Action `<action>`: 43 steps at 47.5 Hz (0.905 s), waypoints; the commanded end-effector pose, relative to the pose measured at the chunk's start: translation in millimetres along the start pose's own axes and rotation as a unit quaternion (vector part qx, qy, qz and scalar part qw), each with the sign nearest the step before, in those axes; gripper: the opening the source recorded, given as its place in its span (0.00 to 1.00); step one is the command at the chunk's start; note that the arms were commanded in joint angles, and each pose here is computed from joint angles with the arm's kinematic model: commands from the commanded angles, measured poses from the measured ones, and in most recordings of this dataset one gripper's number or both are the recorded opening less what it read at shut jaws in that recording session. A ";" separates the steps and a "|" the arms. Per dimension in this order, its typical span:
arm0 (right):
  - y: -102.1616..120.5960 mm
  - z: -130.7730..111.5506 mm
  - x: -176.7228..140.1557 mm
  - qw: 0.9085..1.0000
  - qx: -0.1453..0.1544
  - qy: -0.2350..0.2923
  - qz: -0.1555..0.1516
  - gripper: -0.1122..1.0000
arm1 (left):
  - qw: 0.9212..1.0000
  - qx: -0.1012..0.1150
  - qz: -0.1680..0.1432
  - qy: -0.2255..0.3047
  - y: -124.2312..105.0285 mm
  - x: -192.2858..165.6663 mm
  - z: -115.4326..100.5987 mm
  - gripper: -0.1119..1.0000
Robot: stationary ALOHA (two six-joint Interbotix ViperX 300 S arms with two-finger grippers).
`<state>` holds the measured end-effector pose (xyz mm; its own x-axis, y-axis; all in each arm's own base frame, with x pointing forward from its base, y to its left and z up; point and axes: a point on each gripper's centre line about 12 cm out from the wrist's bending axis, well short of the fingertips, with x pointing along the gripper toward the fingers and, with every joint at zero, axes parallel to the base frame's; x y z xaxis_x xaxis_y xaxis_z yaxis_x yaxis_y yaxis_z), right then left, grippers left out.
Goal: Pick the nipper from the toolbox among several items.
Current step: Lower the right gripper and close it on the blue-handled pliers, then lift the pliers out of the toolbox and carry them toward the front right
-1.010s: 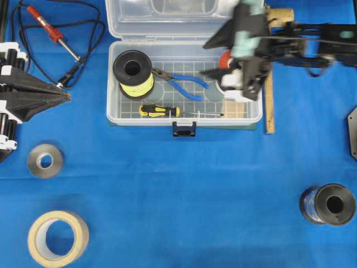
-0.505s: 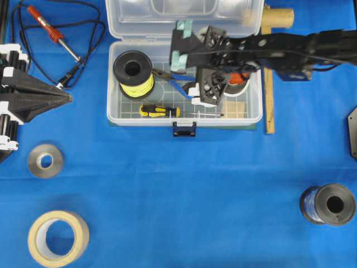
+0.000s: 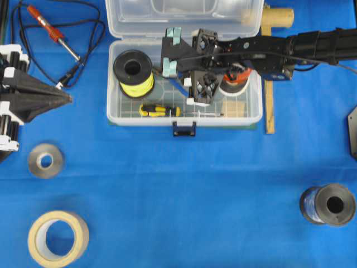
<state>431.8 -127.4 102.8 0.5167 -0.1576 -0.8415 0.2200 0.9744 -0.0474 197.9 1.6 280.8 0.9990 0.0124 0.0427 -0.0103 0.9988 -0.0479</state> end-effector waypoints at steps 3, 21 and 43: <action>4.0 6.0 -3.8 1.000 -0.001 -0.009 0.003 0.22 | 1.000 -0.001 0.000 -0.004 -0.2 2.0 3.3 0.10; -3.9 37.6 -74.5 0.997 0.009 -0.072 -0.005 0.22 | 1.000 -0.004 0.000 -0.005 -0.4 1.9 4.3 0.10; 48.6 46.4 -181.8 0.984 -0.018 -0.171 0.039 0.22 | 1.000 -0.005 0.000 -0.004 -0.3 2.0 3.3 0.10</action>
<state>389.8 -79.8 259.2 0.7313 -0.1527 -0.6647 0.1827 0.9829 -0.0248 198.2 1.7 280.3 0.9991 0.0132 0.0396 -0.0111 0.9986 -0.0524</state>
